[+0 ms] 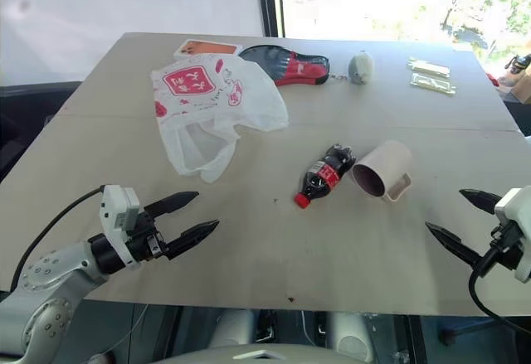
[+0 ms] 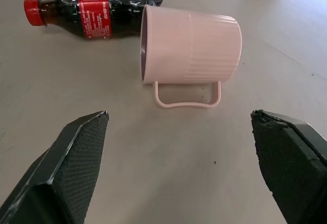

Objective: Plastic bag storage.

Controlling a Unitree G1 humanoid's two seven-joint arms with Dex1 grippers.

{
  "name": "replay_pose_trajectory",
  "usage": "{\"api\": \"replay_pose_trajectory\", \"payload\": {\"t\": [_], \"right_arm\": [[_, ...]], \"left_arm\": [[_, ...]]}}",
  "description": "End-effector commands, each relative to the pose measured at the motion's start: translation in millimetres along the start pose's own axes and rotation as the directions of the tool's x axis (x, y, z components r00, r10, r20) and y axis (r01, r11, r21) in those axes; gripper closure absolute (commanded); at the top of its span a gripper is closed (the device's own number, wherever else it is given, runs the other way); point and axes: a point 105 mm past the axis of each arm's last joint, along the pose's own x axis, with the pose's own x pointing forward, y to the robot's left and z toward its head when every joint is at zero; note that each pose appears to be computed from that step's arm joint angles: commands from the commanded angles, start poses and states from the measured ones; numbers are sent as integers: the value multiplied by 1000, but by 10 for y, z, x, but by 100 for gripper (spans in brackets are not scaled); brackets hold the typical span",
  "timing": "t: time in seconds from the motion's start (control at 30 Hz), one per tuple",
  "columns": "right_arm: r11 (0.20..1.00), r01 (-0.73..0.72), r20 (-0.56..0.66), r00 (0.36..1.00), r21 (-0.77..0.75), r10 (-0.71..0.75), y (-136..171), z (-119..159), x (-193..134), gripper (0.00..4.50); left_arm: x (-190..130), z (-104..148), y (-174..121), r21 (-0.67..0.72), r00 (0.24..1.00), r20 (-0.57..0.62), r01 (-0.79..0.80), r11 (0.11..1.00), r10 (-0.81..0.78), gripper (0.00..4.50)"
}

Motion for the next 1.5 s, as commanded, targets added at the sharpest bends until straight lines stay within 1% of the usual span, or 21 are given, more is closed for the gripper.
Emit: {"api": "replay_pose_trajectory", "payload": {"t": [0.03, 0.13, 0.23, 0.3, 0.33, 0.43, 0.57, 0.63, 0.7, 0.8, 0.93, 1.07, 1.17, 1.23, 1.27, 1.3, 1.33, 1.4, 1.43, 1.47, 1.5], "right_arm": [[996, 39, 31, 999, -76, -37, 15, 68, 54, 0], [992, 27, 40, 999, -120, -22, 113, 81, 136, 0], [982, -132, 168, 974, -133, 153, 446, 384, 160, 0], [961, -227, 214, 942, -160, 258, 638, 514, 153, 0], [954, -250, 221, 933, -166, 283, 681, 540, 153, 0], [941, -256, 255, 916, -221, 309, 710, 590, 167, 0], [939, -256, 262, 913, -229, 313, 713, 592, 170, 0], [940, -253, 251, 918, -231, 308, 714, 506, 174, 0], [942, -246, 246, 921, -228, 301, 719, 452, 175, 0], [945, -237, 247, 924, -228, 291, 737, 420, 164, 0], [950, -219, 246, 930, -224, 272, 771, 376, 143, 0], [954, -210, 247, 933, -213, 261, 832, 340, 154, 0], [956, -203, 253, 934, -211, 254, 862, 357, 159, 0], [960, -188, 258, 936, -206, 238, 865, 361, 168, 0], [961, -181, 257, 938, -210, 233, 876, 363, 181, 0], [960, -178, 257, 938, -214, 231, 891, 370, 192, 0], [962, -172, 264, 938, -213, 226, 899, 392, 204, 0], [964, -164, 272, 937, -209, 219, 904, 419, 218, 0], [964, -162, 272, 937, -210, 217, 904, 423, 223, 0], [964, -161, 271, 938, -212, 216, 905, 423, 232, 0], [964, -157, 272, 938, -213, 213, 904, 423, 242, 0]], "left_arm": [[29, 146, 33, 71, 999, 43, -32, 997, 29, 5], [148, 230, 148, 149, 990, 70, -130, 980, 121, 5], [214, 361, 338, 190, 962, 112, -265, 945, 247, 5], [205, 400, 571, 242, 914, 90, -404, 882, 395, 5], [195, 402, 653, 254, 894, 77, -446, 858, 441, 5], [151, 468, 964, 332, 829, 49, -540, 773, 557, 5], [149, 481, 1040, 347, 812, 40, -558, 754, 582, 5], [296, 557, 1313, 509, 756, 24, -572, 643, 654, 5], [499, 622, 1424, 679, 737, 26, -509, 528, 676, 5], [754, 720, 1403, 760, 749, 63, -465, 455, 659, 5], [930, 733, 1462, 798, 733, 47, -436, 415, 679, 5], [1073, 673, 1660, 828, 686, 5, -411, 381, 728, 5], [1113, 625, 1732, 795, 678, -27, -431, 428, 734, 5], [1156, 680, 1748, 771, 693, 13, -466, 433, 721, 5], [1191, 748, 1743, 745, 705, 48, -496, 445, 707, 56], [1219, 819, 1734, 712, 717, 78, -526, 464, 693, 81], [1235, 913, 1714, 674, 730, 110, -553, 489, 674, 125], [1234, 1009, 1705, 631, 740, 141, -579, 517, 657, 228], [1219, 1031, 1716, 601, 739, 144, -594, 535, 658, 245], [1202, 1075, 1724, 547, 737, 159, -620, 563, 657, 306], [1190, 1117, 1725, 488, 736, 172, -641, 593, 654, 323]]}}
